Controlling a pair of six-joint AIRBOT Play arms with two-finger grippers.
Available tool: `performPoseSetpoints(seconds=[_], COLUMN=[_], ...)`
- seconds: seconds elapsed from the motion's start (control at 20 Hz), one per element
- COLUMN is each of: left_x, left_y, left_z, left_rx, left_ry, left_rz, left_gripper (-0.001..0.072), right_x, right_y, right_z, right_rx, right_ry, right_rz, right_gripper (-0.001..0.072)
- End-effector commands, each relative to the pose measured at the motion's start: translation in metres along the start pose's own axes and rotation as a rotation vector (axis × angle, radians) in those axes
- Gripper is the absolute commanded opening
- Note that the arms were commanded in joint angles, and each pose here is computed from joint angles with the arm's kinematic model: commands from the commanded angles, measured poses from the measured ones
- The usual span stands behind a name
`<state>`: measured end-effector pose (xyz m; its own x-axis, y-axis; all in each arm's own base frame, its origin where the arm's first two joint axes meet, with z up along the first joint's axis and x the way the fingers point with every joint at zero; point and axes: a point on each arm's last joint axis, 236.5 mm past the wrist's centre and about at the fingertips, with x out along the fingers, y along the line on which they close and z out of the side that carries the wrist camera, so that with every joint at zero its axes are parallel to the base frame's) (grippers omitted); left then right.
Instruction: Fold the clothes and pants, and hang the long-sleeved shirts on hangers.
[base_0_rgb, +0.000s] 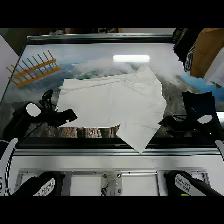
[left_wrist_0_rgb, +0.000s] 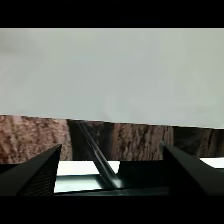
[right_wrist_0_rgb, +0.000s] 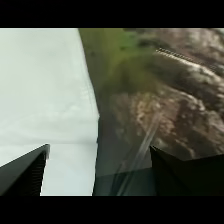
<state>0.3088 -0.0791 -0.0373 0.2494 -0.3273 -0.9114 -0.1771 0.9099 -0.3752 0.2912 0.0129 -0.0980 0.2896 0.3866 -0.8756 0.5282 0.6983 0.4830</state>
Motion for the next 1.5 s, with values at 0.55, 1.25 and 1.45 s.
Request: performPoseSetpoints(seconds=[0.55,1.25,1.45], left_x=[0.002,0.012,0.019], left_y=[-0.005,0.146,0.146], left_z=[0.003,-0.006,0.013], left_rx=[-0.008,-0.764,-0.857], left_ry=[-0.028,-0.171,-0.265], left_rz=[0.0,0.073,0.007], left_gripper=[0.0665,0.0665,0.0665], right_x=[0.041,0.03,0.03], right_y=[0.022,0.032,0.032], right_z=[0.001,0.001,0.001], right_rx=[-0.003,-0.101,-0.1], right_ry=[-0.035,-0.051,-0.051], right_rz=[0.02,0.041,0.042], right_gripper=[0.0087,0.0013,0.0013])
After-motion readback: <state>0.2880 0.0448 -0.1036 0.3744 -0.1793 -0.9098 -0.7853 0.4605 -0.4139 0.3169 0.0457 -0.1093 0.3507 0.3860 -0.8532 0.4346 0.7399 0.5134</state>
